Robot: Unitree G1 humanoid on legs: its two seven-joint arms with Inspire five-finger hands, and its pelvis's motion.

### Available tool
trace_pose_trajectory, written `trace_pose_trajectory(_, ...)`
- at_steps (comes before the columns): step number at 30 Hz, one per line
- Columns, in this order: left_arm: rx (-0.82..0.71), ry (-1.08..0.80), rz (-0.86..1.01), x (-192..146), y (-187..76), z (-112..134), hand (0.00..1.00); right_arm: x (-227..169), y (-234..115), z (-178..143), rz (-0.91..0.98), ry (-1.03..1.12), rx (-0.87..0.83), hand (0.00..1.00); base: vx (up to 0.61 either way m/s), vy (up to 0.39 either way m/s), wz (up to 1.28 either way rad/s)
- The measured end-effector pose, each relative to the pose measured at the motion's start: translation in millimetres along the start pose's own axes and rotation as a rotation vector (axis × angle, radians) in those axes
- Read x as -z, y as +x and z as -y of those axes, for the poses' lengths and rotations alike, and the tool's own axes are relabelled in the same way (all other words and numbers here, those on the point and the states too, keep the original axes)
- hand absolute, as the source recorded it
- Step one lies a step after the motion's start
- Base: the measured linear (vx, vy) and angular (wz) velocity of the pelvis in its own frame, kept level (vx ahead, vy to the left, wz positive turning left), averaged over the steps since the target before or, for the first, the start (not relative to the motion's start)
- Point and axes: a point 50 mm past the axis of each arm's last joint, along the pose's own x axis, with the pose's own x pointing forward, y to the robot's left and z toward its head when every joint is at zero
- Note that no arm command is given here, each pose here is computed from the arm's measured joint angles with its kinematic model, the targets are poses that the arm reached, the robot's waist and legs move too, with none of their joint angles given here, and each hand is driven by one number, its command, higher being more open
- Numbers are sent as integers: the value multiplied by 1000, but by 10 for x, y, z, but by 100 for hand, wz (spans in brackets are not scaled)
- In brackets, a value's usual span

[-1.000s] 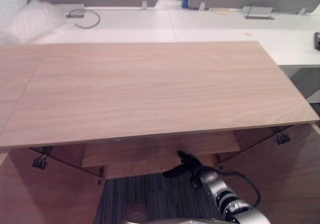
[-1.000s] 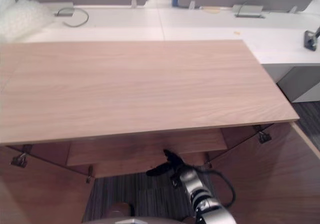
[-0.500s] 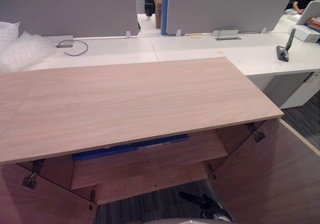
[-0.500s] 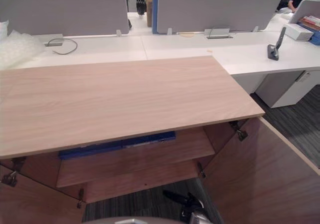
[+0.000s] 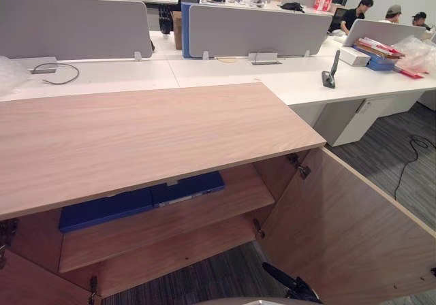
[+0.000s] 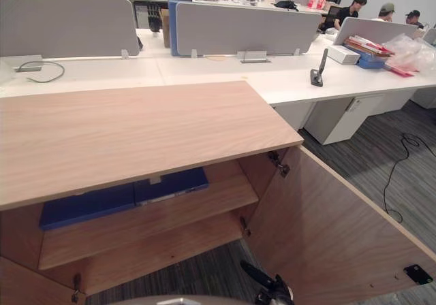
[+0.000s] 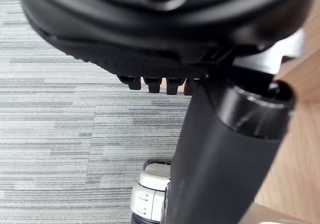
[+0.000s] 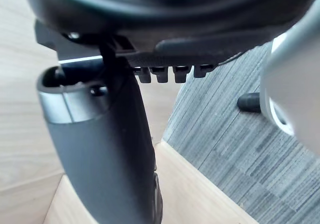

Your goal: Walk over to the cabinet, pick up the folder, carry it to the office cabinet, place the folder inside the office cabinet, then close the office cabinet door

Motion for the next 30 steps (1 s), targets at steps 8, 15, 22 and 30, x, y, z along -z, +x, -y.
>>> trace_pose_trajectory(8, 42, -105, 121, -378, -14, 166, 100, -176, 10, 104, 70, 43, 62, 100, 9, 31, -68)
trace_pose_trajectory(15, 75, -106, 285, -865, -58, 237, 100, -351, -69, -70, 178, 90, 22, 100, -82, 136, -49)
trace_pose_trajectory(22, 92, -100, 345, -994, -84, 244, 100, -554, -113, -20, 267, 138, 58, 100, -11, 74, -34)
trace_pose_trajectory(30, 70, -86, 290, -846, -13, 101, 100, -902, -138, 77, 382, 167, 114, 100, 42, -81, -52)
